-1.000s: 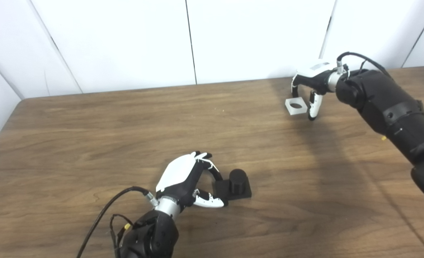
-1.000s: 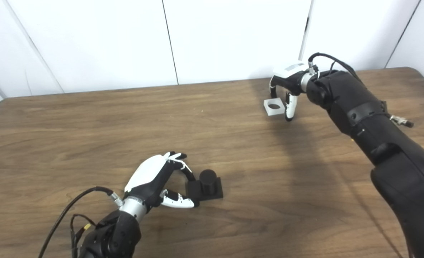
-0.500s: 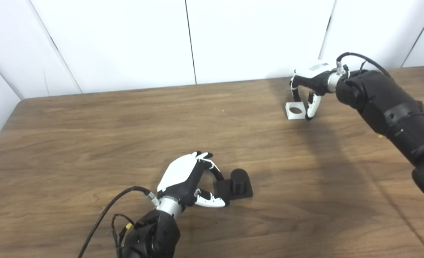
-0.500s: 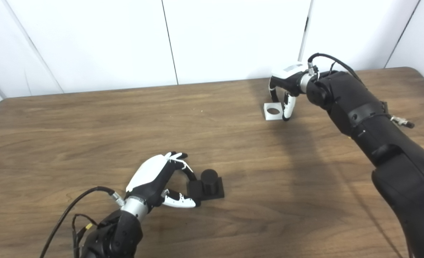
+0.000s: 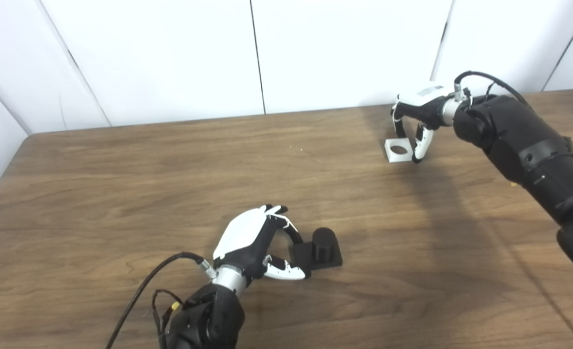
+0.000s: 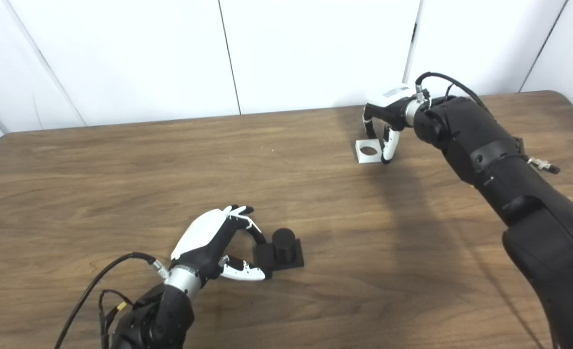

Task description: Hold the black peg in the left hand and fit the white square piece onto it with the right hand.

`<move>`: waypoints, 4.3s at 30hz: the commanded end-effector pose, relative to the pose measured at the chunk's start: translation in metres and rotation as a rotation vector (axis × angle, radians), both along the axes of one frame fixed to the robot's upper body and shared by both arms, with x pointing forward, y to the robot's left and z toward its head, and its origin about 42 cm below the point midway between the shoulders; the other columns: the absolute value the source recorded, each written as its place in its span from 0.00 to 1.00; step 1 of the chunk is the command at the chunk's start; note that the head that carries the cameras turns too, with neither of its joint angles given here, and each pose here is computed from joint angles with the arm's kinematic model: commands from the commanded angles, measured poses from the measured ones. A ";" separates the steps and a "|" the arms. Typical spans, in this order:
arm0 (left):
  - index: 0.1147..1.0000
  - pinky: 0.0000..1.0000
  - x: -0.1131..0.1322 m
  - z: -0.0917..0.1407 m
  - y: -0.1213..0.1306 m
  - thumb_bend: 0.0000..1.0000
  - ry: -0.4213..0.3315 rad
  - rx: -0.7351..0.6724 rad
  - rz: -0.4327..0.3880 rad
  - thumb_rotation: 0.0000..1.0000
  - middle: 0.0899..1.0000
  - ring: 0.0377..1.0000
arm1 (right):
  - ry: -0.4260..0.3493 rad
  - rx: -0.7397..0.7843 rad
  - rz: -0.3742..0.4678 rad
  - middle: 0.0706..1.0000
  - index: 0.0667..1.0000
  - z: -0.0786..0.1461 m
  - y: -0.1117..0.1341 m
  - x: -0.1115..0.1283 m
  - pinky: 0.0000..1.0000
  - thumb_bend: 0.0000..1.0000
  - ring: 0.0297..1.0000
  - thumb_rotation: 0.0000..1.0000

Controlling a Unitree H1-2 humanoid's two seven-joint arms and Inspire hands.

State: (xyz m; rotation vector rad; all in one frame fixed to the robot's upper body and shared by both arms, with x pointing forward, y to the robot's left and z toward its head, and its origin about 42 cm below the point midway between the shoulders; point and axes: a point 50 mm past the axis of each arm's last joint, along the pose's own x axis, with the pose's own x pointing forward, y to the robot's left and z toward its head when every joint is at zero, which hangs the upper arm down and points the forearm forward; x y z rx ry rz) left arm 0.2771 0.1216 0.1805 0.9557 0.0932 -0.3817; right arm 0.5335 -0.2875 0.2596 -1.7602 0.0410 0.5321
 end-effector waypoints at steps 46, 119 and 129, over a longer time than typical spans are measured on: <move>0.49 1.00 0.003 -0.003 0.003 0.49 0.002 0.034 0.017 0.36 0.93 1.00 | -0.034 0.006 -0.039 0.92 0.68 0.038 0.008 0.013 1.00 1.00 1.00 0.24; 0.49 1.00 0.005 -0.010 0.004 0.56 -0.072 0.108 0.033 0.31 0.92 1.00 | -0.035 0.021 -0.006 0.89 0.55 0.033 0.019 0.011 1.00 0.90 1.00 0.19; 0.48 1.00 0.004 -0.010 0.005 0.57 -0.073 0.100 0.038 0.28 0.92 1.00 | -0.052 0.023 0.012 0.88 0.45 0.032 0.021 0.012 1.00 0.53 1.00 0.14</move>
